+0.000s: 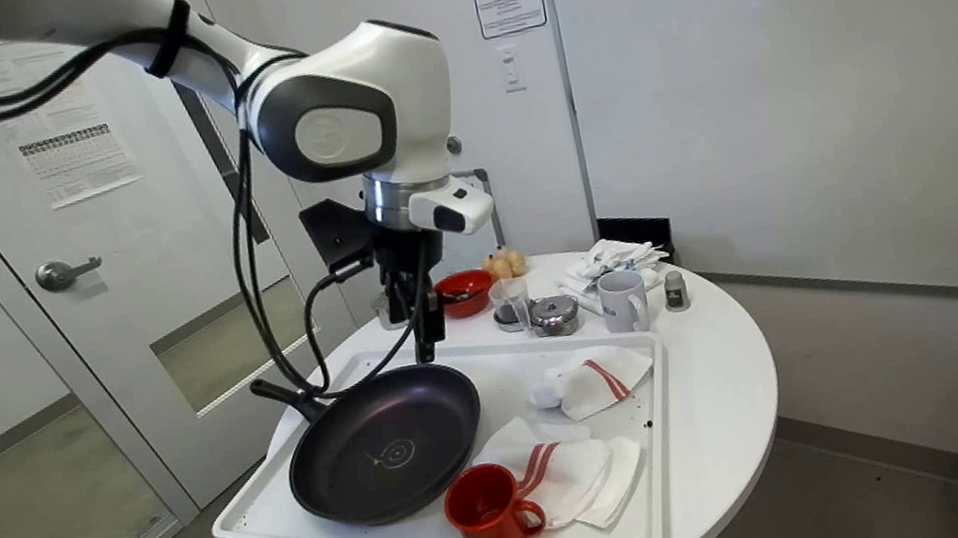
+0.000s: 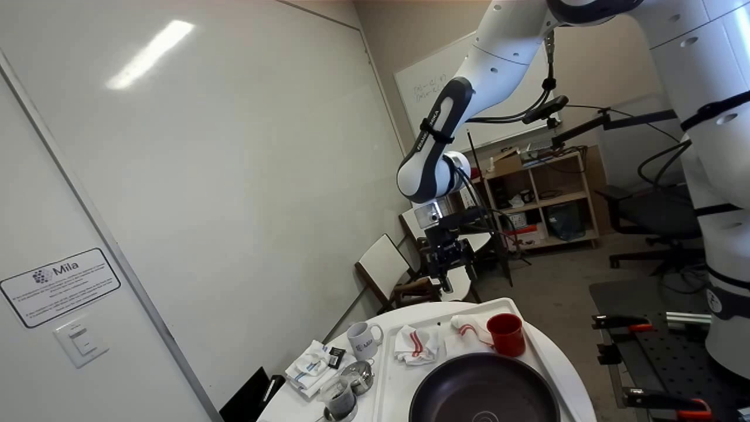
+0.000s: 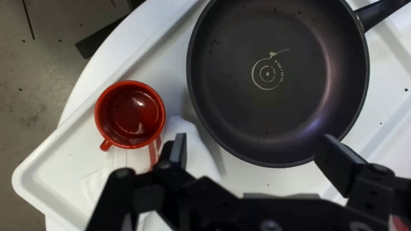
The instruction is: Move the orange cup to the top left part of the white tray
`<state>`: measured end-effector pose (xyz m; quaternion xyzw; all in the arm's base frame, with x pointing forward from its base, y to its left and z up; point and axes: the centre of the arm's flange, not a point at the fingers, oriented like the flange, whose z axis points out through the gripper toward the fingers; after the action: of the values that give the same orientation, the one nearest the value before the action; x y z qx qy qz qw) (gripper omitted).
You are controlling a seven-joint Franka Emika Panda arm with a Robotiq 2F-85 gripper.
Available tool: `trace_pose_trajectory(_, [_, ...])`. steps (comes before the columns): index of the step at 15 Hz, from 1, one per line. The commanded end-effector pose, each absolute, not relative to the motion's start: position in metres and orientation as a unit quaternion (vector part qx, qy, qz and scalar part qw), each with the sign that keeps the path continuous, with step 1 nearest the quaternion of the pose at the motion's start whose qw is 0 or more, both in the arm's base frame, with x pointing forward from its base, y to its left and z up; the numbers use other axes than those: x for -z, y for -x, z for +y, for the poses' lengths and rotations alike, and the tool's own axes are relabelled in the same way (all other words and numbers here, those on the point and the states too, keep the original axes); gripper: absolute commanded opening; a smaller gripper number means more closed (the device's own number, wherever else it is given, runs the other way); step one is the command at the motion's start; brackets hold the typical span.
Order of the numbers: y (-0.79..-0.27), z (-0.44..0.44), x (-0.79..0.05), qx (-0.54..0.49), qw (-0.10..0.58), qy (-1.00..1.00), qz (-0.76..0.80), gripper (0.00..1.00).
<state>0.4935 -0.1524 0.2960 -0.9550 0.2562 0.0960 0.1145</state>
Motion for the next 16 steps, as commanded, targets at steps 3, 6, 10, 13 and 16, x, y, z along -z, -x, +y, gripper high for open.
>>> trace_pose_trajectory(3, [-0.46, -0.153, -0.264, -0.107, 0.099, 0.947, 0.286, 1.0])
trace_pose_trajectory(6, [-0.443, -0.152, -0.244, -0.121, 0.102, 0.943, 0.291, 1.0])
trace_pose_trajectory(10, [-0.443, -0.152, -0.241, -0.132, 0.107, 0.943, 0.287, 1.0])
trace_pose_trajectory(13, [-0.443, -0.152, -0.241, -0.132, 0.107, 0.943, 0.287, 1.0])
trace_pose_trajectory(16, [-0.443, -0.152, -0.241, -0.132, 0.107, 0.943, 0.287, 1.0])
